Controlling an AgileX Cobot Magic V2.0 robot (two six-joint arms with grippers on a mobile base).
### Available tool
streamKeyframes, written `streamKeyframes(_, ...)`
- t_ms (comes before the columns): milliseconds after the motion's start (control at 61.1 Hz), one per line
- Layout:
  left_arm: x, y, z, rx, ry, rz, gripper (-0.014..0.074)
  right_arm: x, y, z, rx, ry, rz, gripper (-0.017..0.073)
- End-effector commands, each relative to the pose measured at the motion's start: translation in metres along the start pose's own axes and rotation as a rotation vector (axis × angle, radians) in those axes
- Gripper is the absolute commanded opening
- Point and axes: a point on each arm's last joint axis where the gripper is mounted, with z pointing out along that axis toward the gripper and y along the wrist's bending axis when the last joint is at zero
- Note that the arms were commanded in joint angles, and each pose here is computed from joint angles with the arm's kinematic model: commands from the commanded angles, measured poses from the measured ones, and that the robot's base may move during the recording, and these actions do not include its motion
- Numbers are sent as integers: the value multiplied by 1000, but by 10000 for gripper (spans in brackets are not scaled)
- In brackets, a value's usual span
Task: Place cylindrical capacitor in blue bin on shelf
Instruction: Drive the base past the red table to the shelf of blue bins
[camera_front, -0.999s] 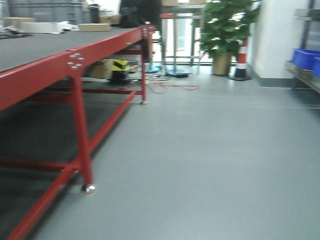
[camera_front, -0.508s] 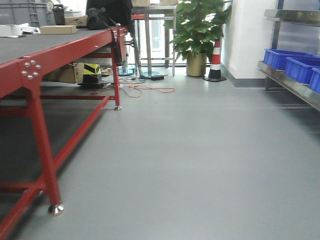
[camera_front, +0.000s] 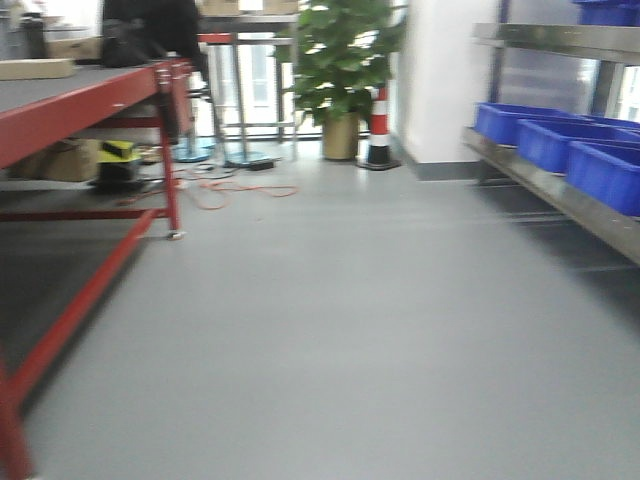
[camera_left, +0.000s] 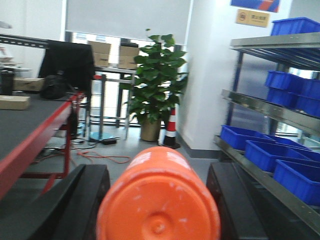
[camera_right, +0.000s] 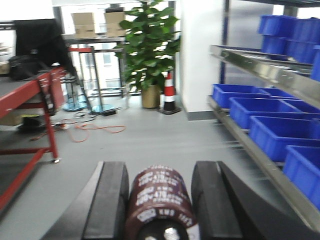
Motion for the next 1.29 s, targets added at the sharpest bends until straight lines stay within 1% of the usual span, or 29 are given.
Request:
streamKeyframes(0,-3,0,-1,-2,-27,0,-111,-4,0,-2,2,-34,-6,-162)
streamKeyframes(1277,-3,0,-1,-2,-27,0,-111,-4,0,-2,2,-34,-6,-162)
